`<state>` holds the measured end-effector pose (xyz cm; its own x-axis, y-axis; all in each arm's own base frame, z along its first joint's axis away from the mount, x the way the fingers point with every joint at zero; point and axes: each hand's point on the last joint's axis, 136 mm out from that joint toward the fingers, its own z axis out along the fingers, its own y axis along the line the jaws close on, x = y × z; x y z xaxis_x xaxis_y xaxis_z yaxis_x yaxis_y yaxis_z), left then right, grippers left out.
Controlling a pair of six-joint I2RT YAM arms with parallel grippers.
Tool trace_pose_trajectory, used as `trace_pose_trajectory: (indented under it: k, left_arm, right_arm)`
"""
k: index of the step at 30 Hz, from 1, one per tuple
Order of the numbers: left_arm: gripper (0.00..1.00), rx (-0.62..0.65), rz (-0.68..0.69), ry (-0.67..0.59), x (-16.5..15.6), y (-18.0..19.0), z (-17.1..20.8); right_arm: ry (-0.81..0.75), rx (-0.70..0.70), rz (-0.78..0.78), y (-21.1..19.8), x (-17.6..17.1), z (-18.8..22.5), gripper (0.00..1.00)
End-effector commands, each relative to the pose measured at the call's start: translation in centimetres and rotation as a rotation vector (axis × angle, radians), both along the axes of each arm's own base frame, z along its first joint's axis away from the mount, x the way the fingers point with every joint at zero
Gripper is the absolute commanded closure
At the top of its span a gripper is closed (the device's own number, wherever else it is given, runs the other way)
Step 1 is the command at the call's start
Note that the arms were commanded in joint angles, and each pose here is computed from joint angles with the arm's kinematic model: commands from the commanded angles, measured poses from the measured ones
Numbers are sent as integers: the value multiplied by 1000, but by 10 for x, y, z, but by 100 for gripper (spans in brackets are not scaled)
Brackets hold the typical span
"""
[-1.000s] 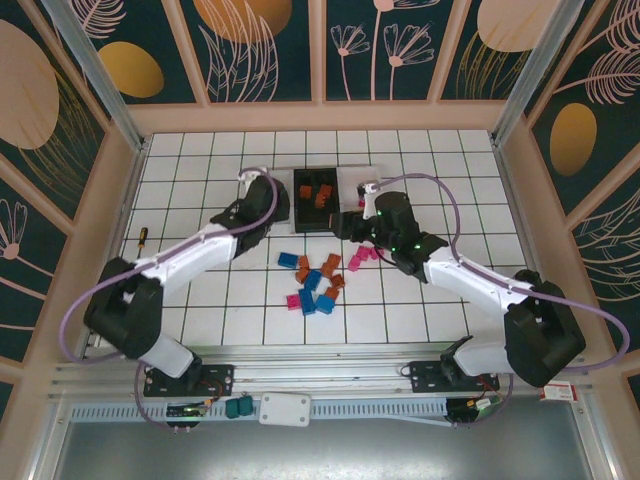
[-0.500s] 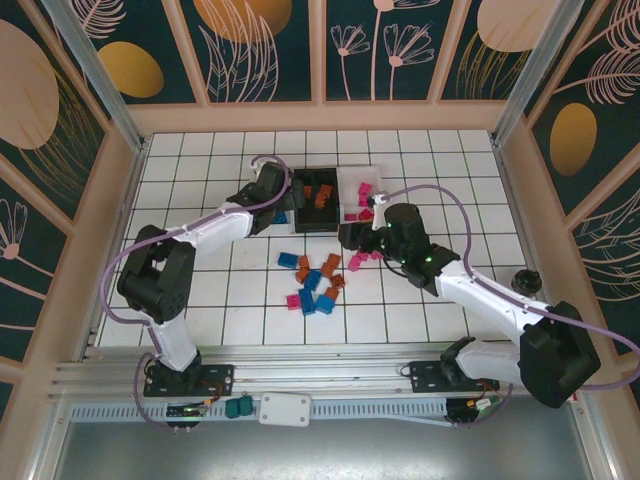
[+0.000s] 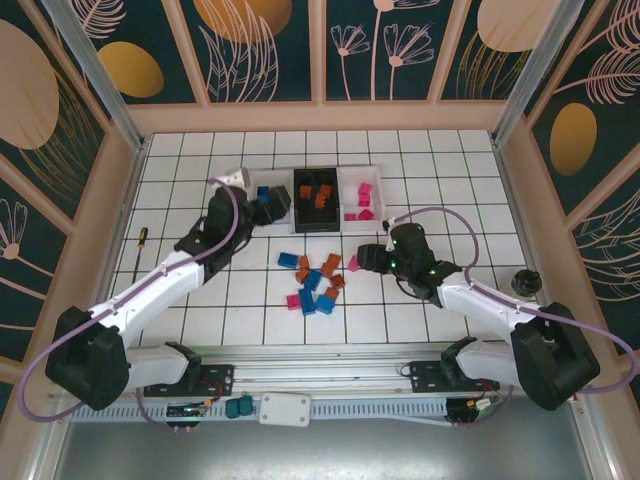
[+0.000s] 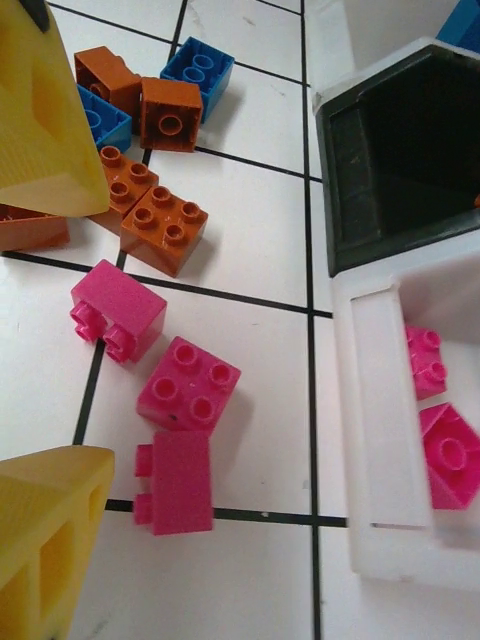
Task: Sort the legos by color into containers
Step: Place the lego in the container, then pick up the lego from the center of the table.
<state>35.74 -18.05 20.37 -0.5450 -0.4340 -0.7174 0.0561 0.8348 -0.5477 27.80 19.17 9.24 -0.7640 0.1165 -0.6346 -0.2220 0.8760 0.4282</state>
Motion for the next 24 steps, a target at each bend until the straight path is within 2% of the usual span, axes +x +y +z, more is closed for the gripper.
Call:
trace_pose_trajectory:
  k: [1, 7, 13, 18, 24]
  left_arm:
    - [1, -68, 1, 26, -22, 6, -18]
    - [1, -88, 2, 65, -47, 17, -46]
    - [1, -74, 4, 93, -53, 20, -58]
    - [1, -60, 19, 101, -57, 26, -64]
    - [1, -49, 19, 113, -58, 27, -68]
  right_arm:
    - [19, 31, -93, -11, -1, -9, 37]
    - [-21, 35, -167, -25, 18, -4, 36]
    - [-14, 3, -165, -24, 44, -13, 36]
    - [16, -38, -153, -23, 53, -30, 33]
    - [46, -30, -152, -26, 58, -44, 40]
